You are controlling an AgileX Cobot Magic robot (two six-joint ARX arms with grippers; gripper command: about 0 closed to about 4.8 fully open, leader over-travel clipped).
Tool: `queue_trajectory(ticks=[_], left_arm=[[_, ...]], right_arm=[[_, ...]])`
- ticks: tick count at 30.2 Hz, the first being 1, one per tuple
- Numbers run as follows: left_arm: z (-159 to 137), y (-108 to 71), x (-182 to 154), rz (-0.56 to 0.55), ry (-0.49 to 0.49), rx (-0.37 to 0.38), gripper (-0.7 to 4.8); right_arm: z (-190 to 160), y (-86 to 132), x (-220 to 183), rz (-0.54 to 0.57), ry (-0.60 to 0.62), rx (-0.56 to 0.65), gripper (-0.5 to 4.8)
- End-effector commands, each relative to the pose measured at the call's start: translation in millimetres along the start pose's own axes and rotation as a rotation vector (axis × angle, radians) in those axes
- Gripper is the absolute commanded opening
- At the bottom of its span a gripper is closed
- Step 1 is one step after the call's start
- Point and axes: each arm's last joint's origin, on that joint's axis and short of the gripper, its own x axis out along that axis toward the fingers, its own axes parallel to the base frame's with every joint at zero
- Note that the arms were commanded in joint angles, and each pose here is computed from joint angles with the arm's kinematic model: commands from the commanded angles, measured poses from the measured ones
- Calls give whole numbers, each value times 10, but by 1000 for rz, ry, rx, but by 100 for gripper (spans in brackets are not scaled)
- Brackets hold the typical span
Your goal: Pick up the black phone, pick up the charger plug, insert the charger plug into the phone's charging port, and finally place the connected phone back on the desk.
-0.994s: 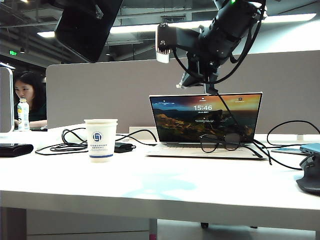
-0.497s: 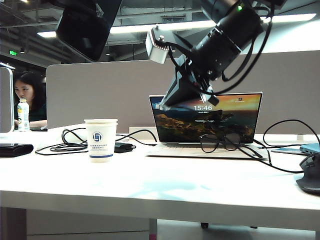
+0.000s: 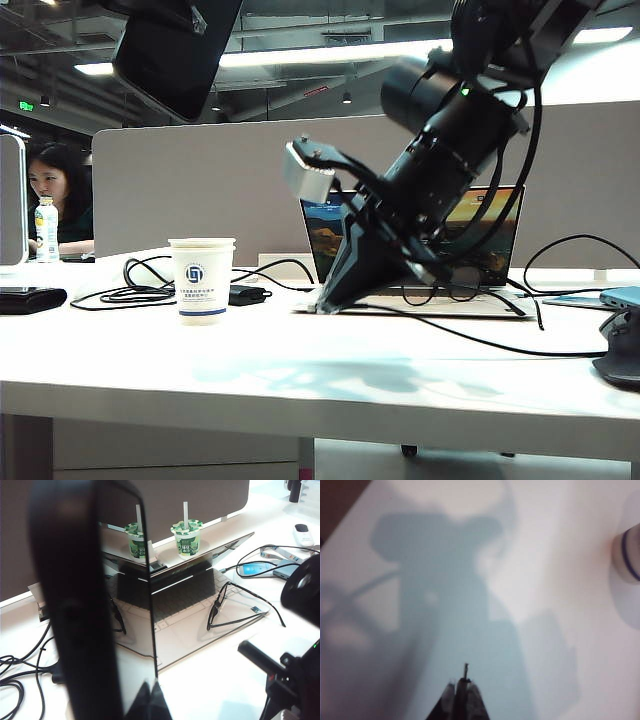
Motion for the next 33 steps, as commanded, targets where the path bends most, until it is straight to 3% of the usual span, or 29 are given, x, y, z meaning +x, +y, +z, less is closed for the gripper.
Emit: queue_trajectory(ticks=[1, 4, 10, 17, 20, 23, 26, 29, 32, 33], left_arm=[[65, 8, -21, 5, -50, 4, -6], [65, 8, -21, 5, -50, 4, -6], [64, 7, -21, 5, -49, 4, -6], [64, 7, -21, 5, -49, 4, -6], [65, 7, -22, 5, -50, 4, -6], [68, 7, -26, 5, -52, 5, -6], [78, 7, -40, 7, -59, 6, -6], [89, 7, -52, 8, -67, 7, -6], [97, 7, -64, 9, -71, 8, -6], [100, 6, -73, 9, -72, 10, -6]], right_arm=[[44, 7, 19, 8, -13, 32, 14], [46, 11, 19, 11, -12, 33, 80], [61, 9, -8, 9, -12, 51, 160], [113, -9, -98, -14, -18, 45, 162], [155, -29, -164, -37, -30, 139, 156], [202, -70, -227, -62, -46, 408, 116], [241, -134, -270, -85, -64, 880, 112], [261, -181, -291, -107, -101, 1460, 113], [258, -179, -289, -97, -119, 1794, 112], [256, -179, -289, -102, -120, 1846, 112]])
